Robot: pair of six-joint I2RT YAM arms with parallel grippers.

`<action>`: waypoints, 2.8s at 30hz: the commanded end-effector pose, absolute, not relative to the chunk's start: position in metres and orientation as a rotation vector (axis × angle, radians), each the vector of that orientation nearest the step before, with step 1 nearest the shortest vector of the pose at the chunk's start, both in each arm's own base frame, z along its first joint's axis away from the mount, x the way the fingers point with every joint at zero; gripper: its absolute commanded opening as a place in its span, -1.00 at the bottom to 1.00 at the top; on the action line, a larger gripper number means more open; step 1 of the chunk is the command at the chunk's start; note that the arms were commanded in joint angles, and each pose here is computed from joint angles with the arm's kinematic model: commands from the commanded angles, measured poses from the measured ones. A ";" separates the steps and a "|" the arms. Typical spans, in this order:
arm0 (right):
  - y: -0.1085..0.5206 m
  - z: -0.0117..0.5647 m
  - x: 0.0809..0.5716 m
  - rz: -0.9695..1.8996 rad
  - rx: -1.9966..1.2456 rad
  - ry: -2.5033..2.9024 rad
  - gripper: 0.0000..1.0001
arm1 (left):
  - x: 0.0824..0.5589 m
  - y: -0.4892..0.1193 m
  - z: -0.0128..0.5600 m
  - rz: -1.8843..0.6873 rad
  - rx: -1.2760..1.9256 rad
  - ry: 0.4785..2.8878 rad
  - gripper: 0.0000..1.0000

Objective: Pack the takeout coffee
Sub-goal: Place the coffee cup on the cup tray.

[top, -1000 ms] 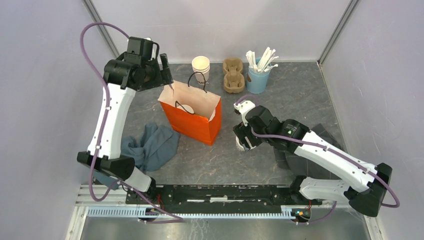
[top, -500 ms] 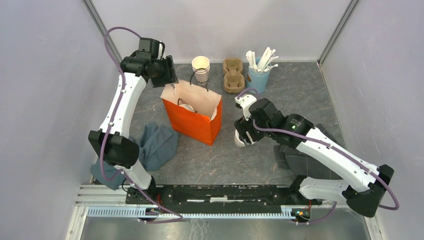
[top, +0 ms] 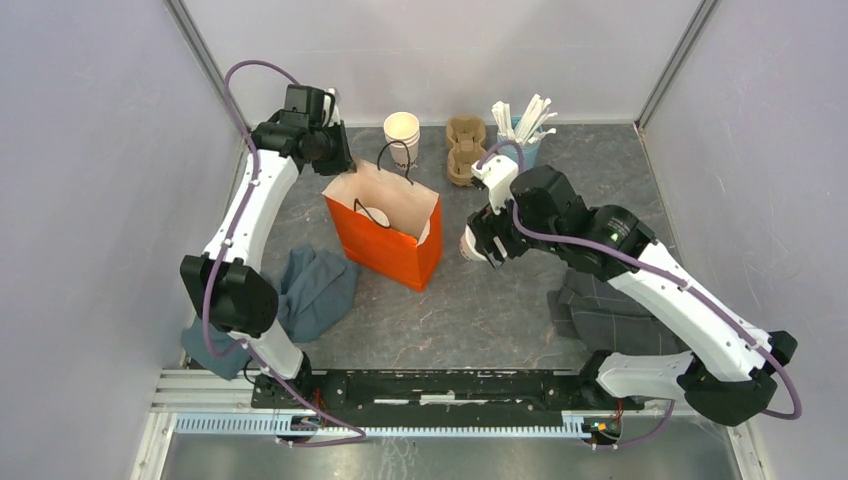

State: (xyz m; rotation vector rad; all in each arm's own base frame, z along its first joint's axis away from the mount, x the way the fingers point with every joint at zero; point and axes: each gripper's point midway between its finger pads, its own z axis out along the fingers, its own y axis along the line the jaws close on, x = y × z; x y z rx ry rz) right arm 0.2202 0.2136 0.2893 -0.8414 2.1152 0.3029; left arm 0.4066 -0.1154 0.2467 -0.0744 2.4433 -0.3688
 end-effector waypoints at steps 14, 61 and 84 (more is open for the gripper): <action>0.267 0.409 0.194 0.645 -1.115 1.679 0.50 | 0.377 -0.128 0.320 -0.449 0.225 1.920 -0.96; 0.356 0.368 0.217 0.378 -1.171 1.783 0.44 | 0.351 -0.121 0.324 -0.535 -0.054 1.968 -0.96; 0.366 0.355 0.209 0.320 -1.137 1.847 0.43 | 0.353 -0.118 0.317 -0.522 -0.165 2.029 -0.96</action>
